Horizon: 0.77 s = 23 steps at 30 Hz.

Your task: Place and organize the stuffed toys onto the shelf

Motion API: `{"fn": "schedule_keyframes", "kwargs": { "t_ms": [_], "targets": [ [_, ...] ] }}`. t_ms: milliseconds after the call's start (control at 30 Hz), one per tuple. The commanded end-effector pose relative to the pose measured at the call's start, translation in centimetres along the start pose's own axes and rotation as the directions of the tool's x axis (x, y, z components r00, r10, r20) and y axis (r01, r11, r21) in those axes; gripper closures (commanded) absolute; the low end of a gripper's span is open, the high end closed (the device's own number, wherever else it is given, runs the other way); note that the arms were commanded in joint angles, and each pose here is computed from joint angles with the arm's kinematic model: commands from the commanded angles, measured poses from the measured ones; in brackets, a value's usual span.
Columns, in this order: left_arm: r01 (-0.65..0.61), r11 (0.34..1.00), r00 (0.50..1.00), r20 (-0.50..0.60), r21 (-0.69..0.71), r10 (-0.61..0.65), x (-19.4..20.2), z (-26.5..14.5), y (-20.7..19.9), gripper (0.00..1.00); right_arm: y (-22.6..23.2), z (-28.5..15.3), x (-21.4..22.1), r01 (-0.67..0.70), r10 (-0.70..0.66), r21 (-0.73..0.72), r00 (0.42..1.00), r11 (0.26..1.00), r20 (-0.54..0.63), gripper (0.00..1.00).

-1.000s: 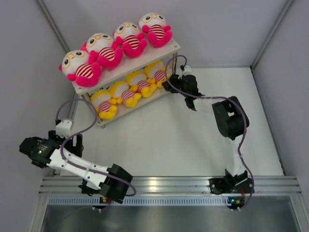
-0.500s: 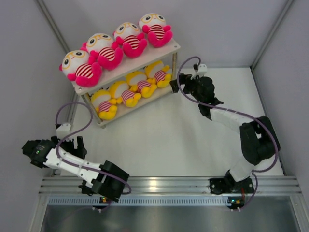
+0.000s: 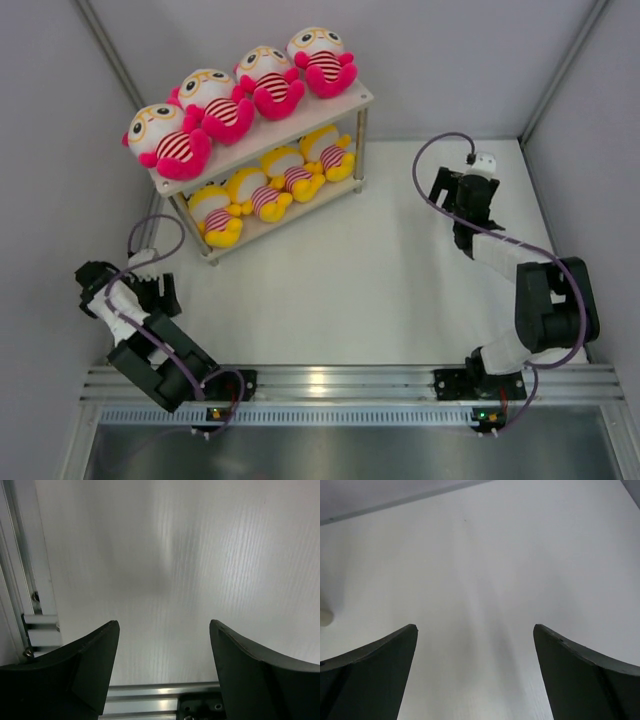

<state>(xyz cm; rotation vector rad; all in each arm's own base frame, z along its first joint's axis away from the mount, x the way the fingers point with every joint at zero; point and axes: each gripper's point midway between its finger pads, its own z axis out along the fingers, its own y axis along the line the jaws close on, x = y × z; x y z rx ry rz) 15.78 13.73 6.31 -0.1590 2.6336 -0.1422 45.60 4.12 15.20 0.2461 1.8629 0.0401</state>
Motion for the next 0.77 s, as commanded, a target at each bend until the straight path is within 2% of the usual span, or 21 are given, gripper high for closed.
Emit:
{"fn": "schedule_keyframes", "kwargs": {
  "t_ms": [0,100,200,267,400,500,600,733],
  "targets": [
    [-0.089,0.990,0.991,0.086,-0.112,0.099,-3.9,1.6,-0.1,0.22,-2.8,0.0,-1.4,0.057,-0.065,0.094,0.995,0.994,0.079,0.01],
    [-0.078,0.991,0.981,0.168,-0.109,0.096,-5.2,1.5,-1.3,0.21,-4.2,0.3,-1.2,0.056,-0.071,0.169,0.994,0.984,0.081,0.01],
    [-0.065,0.994,0.971,0.224,-0.091,0.084,-5.1,1.6,-2.3,0.21,-3.8,0.7,-1.0,0.038,-0.052,0.151,0.995,0.988,0.088,0.01],
    [-0.104,0.989,0.969,0.213,-0.104,0.124,-4.5,2.2,-3.0,0.21,-2.9,0.9,-0.8,0.045,-0.055,0.097,0.994,0.994,0.099,0.01],
    [-0.170,0.980,0.959,0.212,-0.103,0.188,-4.7,2.4,-4.5,0.20,-3.1,0.3,-1.5,0.019,-0.034,0.097,0.987,0.995,0.158,0.01],
    [-0.211,0.975,0.963,0.156,-0.067,0.219,-4.4,3.6,-5.5,0.20,-3.2,-0.3,-1.8,0.009,-0.026,0.091,0.981,0.996,0.193,0.01],
    [-0.255,0.966,0.960,0.107,-0.036,0.258,-4.1,4.6,-6.6,0.18,-4.0,-0.3,-1.7,-0.005,-0.022,0.132,0.979,0.991,0.205,0.00],
    [-0.279,0.960,0.954,0.103,-0.029,0.280,-4.1,4.7,-7.2,0.18,-4.8,-0.5,-1.6,-0.035,-0.005,0.166,0.972,0.985,0.233,0.00]
  ]
}}
